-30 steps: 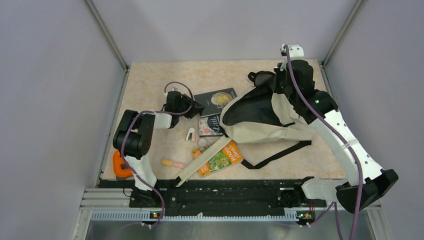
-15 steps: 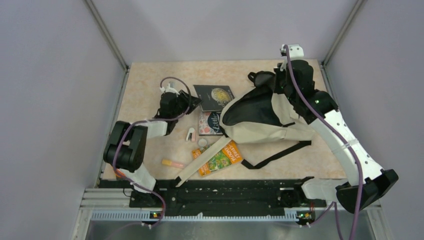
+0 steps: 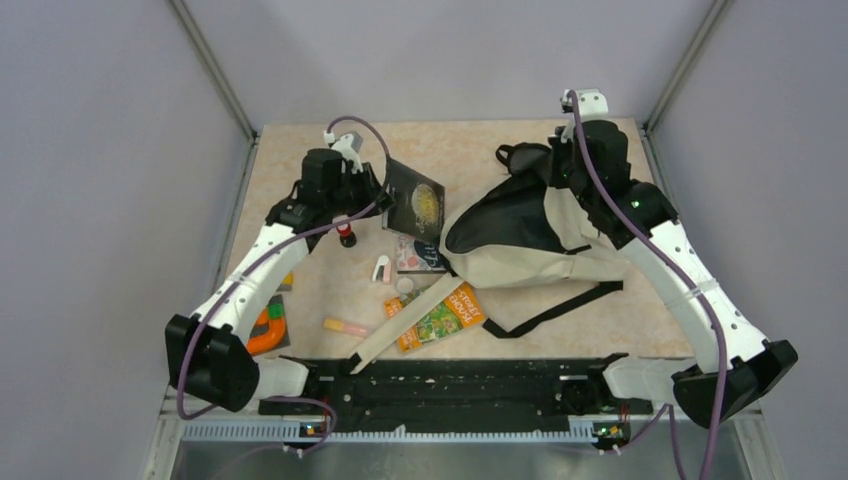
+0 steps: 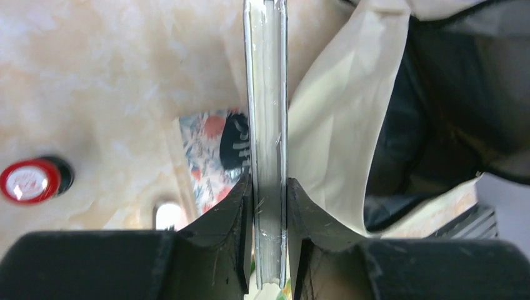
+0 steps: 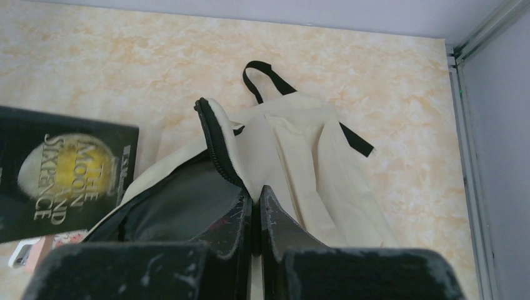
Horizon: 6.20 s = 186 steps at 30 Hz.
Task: Pack the student bag
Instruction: Pick up the book from the center of the board, then place the book in the student bag, then place the student bag at the center of the board.
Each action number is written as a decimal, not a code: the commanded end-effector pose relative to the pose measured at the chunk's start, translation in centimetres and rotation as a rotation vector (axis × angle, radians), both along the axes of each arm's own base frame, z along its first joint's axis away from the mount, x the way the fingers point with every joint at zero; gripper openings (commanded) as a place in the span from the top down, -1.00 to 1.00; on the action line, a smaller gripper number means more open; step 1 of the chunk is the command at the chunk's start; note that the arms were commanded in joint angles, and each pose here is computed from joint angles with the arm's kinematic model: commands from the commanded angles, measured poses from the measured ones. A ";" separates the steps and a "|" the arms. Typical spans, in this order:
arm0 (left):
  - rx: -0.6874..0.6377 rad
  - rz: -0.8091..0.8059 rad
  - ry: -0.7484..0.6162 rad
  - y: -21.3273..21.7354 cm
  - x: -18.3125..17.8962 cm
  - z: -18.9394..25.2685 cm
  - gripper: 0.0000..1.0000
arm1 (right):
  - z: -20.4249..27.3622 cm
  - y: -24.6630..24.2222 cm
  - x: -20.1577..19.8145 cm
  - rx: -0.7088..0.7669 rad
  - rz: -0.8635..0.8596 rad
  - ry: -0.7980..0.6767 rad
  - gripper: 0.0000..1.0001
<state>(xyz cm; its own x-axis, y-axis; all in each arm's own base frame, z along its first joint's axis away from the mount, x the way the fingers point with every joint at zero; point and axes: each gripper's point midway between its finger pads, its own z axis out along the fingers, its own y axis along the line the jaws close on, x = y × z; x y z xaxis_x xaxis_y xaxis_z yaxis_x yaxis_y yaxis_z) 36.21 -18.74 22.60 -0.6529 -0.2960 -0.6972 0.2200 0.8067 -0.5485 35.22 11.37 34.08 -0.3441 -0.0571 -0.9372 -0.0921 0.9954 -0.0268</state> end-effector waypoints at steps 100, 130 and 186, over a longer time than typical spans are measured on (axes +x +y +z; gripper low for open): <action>-0.643 0.009 0.071 -27.8 -0.9 -0.1 -0.05 | 2.8 1.4 -0.1 0.121 0.054 -0.106 1.00; 0.096 -0.379 -0.161 -12.3 -13.3 -0.1 -0.84 | -0.8 0.3 -1.2 0.040 0.055 -0.065 1.00; 0.037 0.076 0.087 -1.1 -15.0 -10.3 -0.95 | 4.0 -9.6 0.8 0.134 -0.206 -0.098 -0.74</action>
